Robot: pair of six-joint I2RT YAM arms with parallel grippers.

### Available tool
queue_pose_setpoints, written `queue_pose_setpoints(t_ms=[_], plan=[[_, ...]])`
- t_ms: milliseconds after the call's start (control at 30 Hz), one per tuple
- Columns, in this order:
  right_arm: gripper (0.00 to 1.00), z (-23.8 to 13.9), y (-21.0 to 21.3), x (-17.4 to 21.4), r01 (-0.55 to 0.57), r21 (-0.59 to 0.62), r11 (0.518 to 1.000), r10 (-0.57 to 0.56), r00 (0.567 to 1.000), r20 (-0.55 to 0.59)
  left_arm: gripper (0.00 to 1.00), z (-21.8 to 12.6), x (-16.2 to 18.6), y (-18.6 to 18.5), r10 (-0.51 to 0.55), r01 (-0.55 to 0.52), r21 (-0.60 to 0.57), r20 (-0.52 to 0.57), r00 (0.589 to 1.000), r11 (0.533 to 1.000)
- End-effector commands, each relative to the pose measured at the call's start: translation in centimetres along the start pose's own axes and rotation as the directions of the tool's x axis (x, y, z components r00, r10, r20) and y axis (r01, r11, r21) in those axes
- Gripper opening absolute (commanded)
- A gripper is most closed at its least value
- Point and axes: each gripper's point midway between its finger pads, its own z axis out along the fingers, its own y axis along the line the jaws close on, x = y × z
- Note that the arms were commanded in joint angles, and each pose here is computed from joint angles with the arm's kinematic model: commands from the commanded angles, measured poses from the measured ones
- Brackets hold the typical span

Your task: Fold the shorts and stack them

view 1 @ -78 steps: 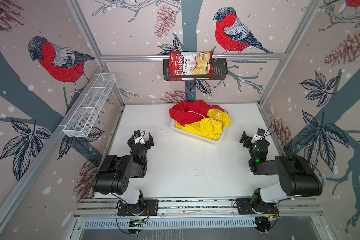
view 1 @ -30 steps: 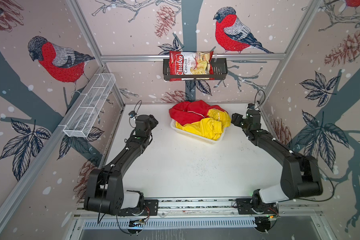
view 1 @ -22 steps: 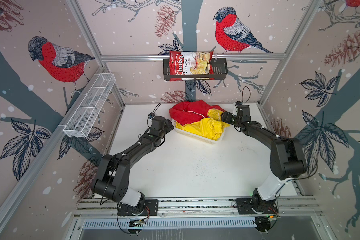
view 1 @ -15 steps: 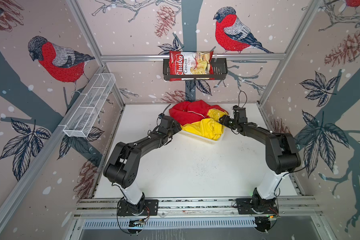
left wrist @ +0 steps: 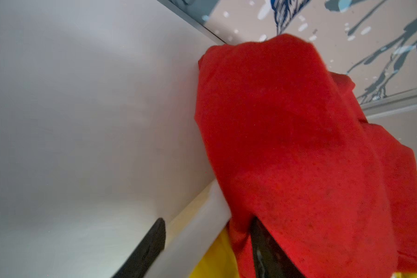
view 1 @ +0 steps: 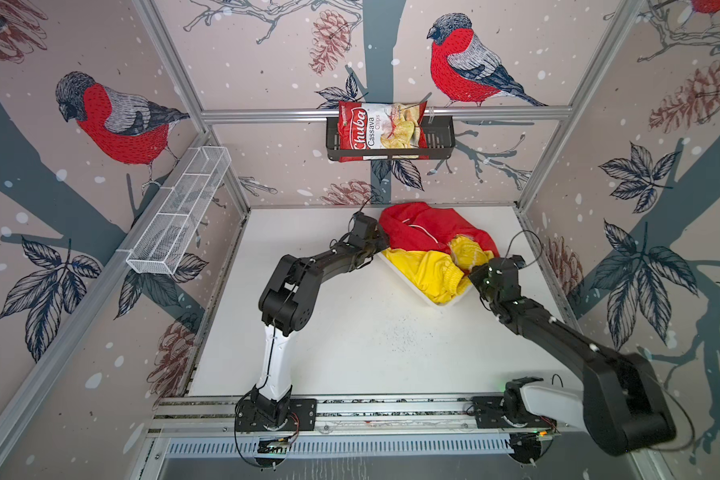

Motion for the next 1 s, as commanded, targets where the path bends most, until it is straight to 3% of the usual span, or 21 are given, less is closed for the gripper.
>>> queue_pose_setpoints(t_ms=[0,133,267,367,667,800,967], plan=[[0.10,-2.4,0.0,-2.3,-0.168,-0.047,0.985,0.172,0.979,0.107,0.57,1.7,2.3,-6.7,0.075,-0.057,0.184,-0.096,0.993,0.981],[0.26,-4.3,-1.0,-3.6,-0.185,-0.052,0.981,0.192,0.966,0.174,0.59,3.5,2.6,-11.2,0.117,-0.087,0.255,-0.106,0.988,0.963],[0.57,-4.5,-2.1,-2.7,-0.198,-0.022,0.980,0.199,0.971,0.136,0.61,4.4,1.5,-13.6,0.116,-0.085,0.298,-0.089,0.989,0.951],[0.67,-4.7,-2.8,-2.3,-0.199,-0.019,0.980,0.200,0.971,0.130,0.65,4.5,0.7,-14.9,0.116,-0.085,0.325,-0.078,0.990,0.942],[0.76,-6.6,-2.3,-4.3,-0.204,-0.074,0.976,0.215,0.959,0.184,0.75,3.1,-0.6,-14.1,0.143,-0.116,0.297,-0.069,0.987,0.948],[0.82,-7.3,0.3,-4.0,-0.103,-0.101,0.990,0.115,0.986,0.121,0.75,1.0,-1.9,-11.4,0.115,-0.097,0.260,-0.053,0.992,0.961],[0.81,-8.3,3.7,-5.6,0.099,-0.078,0.992,-0.085,0.982,0.168,0.68,-0.9,0.9,-8.4,0.082,-0.055,0.241,-0.102,0.991,0.969]])
